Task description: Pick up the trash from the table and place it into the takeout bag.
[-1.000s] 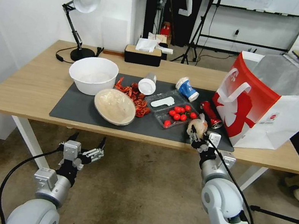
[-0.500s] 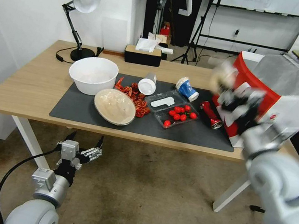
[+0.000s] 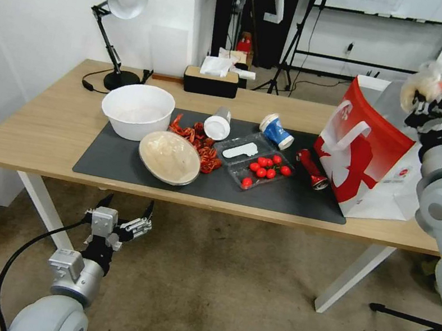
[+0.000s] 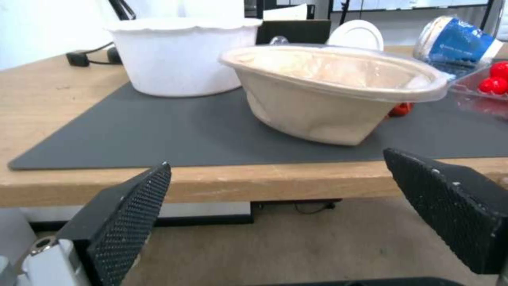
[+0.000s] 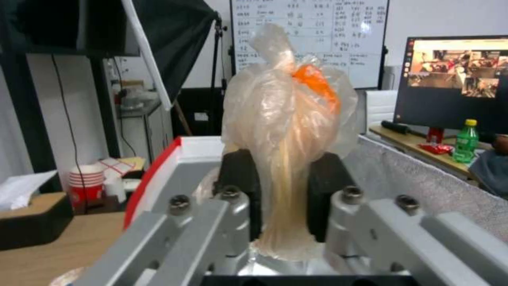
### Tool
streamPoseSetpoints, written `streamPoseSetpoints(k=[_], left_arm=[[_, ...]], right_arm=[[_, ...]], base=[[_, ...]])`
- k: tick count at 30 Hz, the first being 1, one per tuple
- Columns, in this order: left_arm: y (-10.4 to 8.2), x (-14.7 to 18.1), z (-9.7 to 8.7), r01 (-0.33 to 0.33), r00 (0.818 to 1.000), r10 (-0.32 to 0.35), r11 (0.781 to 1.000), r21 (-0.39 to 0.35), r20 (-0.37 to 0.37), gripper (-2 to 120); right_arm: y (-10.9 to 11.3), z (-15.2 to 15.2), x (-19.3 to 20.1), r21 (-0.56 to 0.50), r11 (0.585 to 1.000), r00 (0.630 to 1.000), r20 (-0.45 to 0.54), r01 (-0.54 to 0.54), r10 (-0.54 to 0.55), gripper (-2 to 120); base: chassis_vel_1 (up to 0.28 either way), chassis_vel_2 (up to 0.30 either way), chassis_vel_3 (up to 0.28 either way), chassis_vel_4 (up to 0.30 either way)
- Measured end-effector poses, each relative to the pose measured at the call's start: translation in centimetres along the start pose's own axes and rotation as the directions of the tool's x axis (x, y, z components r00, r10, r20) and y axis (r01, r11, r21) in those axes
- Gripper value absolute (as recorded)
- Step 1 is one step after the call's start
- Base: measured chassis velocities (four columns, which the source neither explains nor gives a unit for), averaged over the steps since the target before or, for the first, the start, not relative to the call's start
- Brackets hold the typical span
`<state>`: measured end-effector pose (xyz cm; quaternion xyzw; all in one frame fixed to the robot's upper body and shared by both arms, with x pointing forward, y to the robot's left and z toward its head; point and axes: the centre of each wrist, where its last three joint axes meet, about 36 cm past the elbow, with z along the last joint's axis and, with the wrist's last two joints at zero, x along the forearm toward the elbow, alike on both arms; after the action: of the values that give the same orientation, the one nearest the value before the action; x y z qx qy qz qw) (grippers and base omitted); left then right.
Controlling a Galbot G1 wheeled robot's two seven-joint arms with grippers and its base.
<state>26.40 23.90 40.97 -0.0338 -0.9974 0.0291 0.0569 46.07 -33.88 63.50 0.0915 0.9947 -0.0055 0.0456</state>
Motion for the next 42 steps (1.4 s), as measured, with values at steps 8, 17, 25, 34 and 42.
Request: streamPoseSetpoints(k=[8, 17, 25, 34, 42], left_arm=[[0.3, 0.1, -0.3, 0.002, 1.000, -0.002, 1.000, -0.011, 0.023, 100], [0.3, 0.3, -0.8, 0.003, 0.999, -0.003, 1.000, -0.017, 0.039, 100], [0.2, 0.4, -1.0, 0.004, 0.999, -0.003, 1.000, -0.015, 0.045, 100], [0.2, 0.4, -1.2, 0.007, 0.999, -0.006, 1.000, -0.012, 0.052, 100], [0.4, 0.4, -1.1, 0.008, 0.999, -0.007, 1.000, -0.009, 0.050, 100]], right_arm=[[-0.1, -0.1, 0.1, 0.020, 1.000, 1.000, 0.000, 0.004, -0.004, 51], [-0.2, -0.2, 0.3, 0.026, 1.000, 1.000, 0.006, 0.006, -0.006, 76], [-0.4, -0.4, 0.3, 0.024, 1.000, 1.000, 0.005, 0.011, -0.011, 100], [0.8, -1.5, 3.7, -0.090, 0.972, 0.966, 0.159, 0.218, -0.202, 100], [1.9, 4.4, 10.6, -0.101, 0.938, 0.939, 0.133, 0.331, -0.317, 100]], base=[[0.000, 0.000, 0.000, 0.000], [0.000, 0.000, 0.000, 0.000], [0.000, 0.000, 0.000, 0.000], [0.000, 0.000, 0.000, 0.000], [0.000, 0.000, 0.000, 0.000]])
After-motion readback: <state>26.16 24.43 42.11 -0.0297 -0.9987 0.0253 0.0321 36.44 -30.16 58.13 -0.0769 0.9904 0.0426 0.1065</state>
